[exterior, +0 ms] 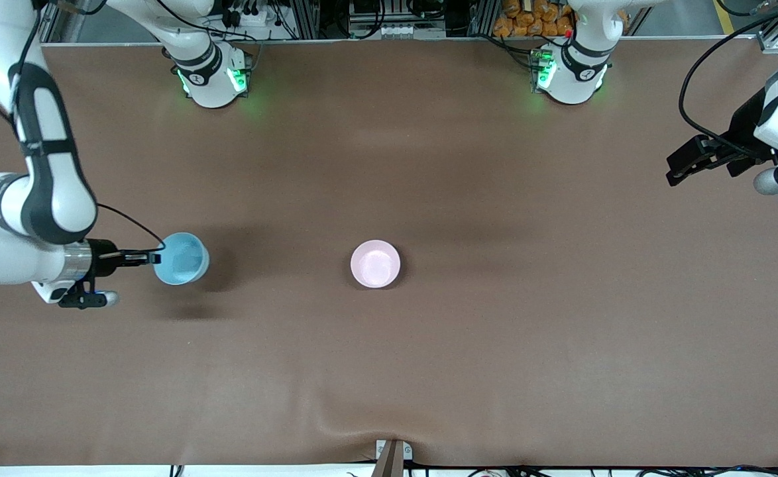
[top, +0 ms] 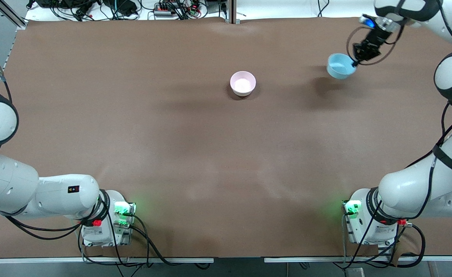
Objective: Stack pink and blue bowls on white bowl
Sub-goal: 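Carry the blue bowl with the right gripper over the pink bowl, then lower the blue bowl into the pink bowl and open the right gripper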
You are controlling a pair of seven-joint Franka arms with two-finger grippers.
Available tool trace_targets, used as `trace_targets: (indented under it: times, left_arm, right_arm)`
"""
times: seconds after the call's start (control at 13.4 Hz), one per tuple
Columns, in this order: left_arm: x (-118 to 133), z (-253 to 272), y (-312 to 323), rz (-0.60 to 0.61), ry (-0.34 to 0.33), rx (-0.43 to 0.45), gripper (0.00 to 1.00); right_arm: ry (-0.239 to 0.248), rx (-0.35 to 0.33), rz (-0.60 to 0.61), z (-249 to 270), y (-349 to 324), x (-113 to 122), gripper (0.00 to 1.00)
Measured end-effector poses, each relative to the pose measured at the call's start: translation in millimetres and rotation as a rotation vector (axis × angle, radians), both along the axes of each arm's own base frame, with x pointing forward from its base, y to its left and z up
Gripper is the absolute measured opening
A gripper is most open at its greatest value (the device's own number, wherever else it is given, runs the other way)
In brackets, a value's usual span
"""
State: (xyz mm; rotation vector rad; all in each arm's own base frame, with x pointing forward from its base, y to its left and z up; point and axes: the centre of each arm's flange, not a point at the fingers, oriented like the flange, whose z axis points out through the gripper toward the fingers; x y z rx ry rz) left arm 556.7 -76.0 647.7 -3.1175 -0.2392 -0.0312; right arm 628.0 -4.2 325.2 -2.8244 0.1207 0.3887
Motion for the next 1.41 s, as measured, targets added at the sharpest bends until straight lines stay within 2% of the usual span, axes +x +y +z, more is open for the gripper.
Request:
trace_targets:
  times: [0.37,0.52,0.82,1.12,1.41]
  left_arm:
    - [0,-1,0,0.0,0.002,0.0,1.0]
    - [0,-2,0,0.0,0.003,0.0,1.0]
    - [0,-2,0,-0.001,0.005,0.001,1.0]
    - [1,-3,5,-0.025,0.007,0.001,1.0]
    - [1,-4,6,-0.027,0.01,0.002,1.0]
  right_arm:
    - [0.044,-0.011,-0.166,14,130,-5,0.02]
    - [0.041,-0.035,-0.257,17,186,-12,0.02]
    - [0.005,-0.07,-0.405,8,302,-39,0.02]
    - [-0.01,-0.084,-0.485,-28,359,-57,0.02]
    - [-0.017,-0.093,-0.511,-55,383,-68,0.02]
